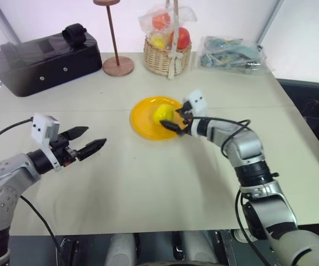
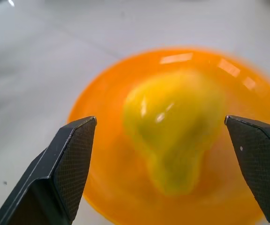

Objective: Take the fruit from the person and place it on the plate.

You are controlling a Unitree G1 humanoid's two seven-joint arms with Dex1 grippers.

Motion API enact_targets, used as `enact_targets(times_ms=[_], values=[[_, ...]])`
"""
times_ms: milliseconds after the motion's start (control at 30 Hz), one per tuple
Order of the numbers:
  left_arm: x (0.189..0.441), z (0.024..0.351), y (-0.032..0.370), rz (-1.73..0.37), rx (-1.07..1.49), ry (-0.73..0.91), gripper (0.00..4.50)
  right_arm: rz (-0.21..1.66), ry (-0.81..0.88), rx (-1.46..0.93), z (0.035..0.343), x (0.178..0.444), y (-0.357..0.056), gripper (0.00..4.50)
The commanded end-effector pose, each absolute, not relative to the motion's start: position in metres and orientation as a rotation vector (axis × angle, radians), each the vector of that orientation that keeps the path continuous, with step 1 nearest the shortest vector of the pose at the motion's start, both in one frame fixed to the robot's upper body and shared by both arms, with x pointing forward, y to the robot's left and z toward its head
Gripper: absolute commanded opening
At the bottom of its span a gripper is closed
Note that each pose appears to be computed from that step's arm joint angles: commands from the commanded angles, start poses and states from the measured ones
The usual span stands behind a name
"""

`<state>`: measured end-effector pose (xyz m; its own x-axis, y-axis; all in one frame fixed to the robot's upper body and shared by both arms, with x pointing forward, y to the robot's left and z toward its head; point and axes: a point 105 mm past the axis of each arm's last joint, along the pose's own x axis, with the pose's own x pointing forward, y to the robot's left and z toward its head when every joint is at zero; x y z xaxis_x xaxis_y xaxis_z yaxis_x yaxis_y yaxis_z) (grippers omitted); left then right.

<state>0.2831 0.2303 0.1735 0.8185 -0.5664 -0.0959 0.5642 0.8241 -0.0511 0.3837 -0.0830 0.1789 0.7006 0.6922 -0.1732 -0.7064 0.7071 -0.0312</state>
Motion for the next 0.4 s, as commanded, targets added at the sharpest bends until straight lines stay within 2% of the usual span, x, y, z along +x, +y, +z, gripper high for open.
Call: enact_targets(times_ms=[33, 200, 400], values=[[0.286, 0.189, 0.242, -0.525, 0.005, 0.028, 4.50, 0.777, 0.052, -0.119, 0.209, 0.372, -0.094, 4.47], [0.292, 0.190, 0.254, -0.438, -0.002, -0.014, 4.50, 0.729, 0.014, -0.158, 0.214, 0.358, -0.120, 4.47], [0.298, 0.189, 0.261, -0.350, -0.038, -0.066, 4.50, 0.452, -0.132, -0.157, 0.213, 0.370, -0.167, 4.47]])
